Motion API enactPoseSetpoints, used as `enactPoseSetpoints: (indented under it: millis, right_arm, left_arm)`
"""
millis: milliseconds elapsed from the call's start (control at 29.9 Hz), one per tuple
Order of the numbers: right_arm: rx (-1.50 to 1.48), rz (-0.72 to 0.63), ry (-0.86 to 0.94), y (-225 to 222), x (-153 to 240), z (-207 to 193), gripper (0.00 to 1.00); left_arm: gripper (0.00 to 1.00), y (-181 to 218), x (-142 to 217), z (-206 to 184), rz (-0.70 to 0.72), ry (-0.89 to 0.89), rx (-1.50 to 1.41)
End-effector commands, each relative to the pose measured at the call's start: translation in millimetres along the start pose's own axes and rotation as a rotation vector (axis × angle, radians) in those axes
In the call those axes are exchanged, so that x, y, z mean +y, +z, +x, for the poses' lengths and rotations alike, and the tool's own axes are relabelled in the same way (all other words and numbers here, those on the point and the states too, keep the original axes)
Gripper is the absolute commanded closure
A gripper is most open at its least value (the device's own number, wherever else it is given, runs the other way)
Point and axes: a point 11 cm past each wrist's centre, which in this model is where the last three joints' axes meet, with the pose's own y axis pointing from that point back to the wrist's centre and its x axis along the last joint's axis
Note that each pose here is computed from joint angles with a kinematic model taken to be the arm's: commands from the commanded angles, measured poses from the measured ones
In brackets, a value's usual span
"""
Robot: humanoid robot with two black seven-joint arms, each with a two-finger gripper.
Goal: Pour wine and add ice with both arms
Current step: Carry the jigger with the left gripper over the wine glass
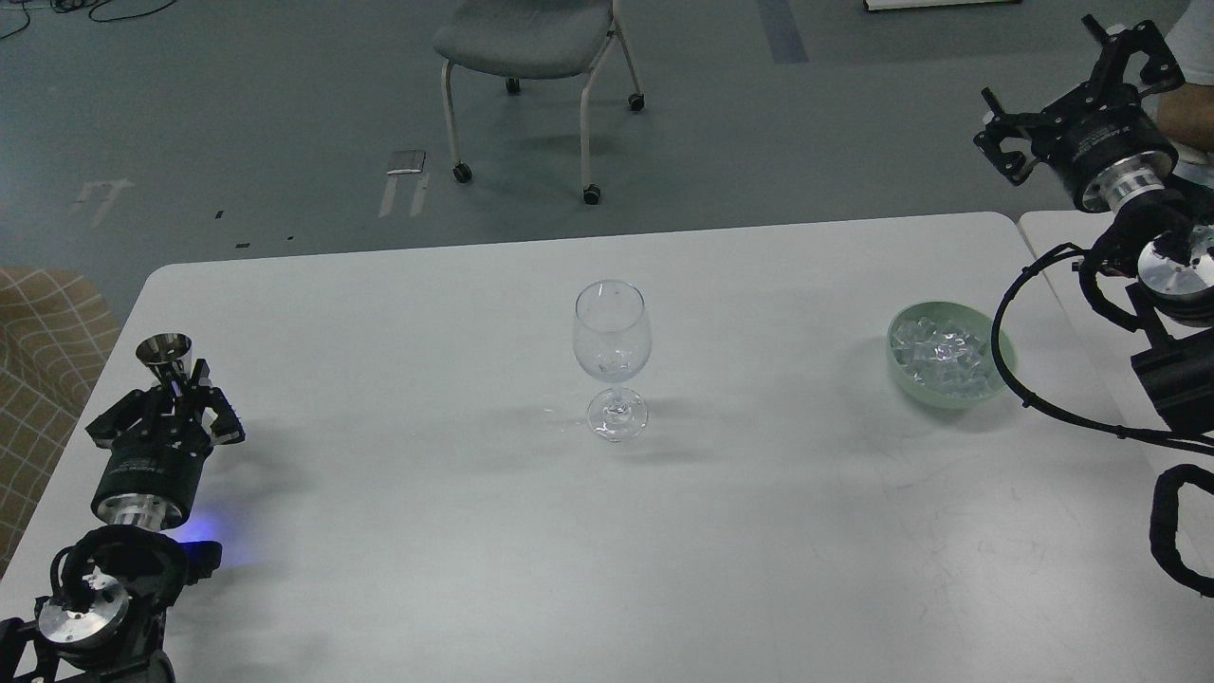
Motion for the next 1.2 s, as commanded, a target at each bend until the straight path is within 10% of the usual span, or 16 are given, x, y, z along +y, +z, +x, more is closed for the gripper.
enactPoseSetpoints:
  millis: [0,1169]
  right_arm:
    - [0.005,0.003,0.003,-3,1,2,0.00]
    - [0.017,0.013,0.036,-11,12,19,0.00]
  left_arm:
    - [0.89,-2,-5,-16,0.008,-0.048,-0.007]
    - [0.89,-161,-26,-126,0.415,-0.236,0.012]
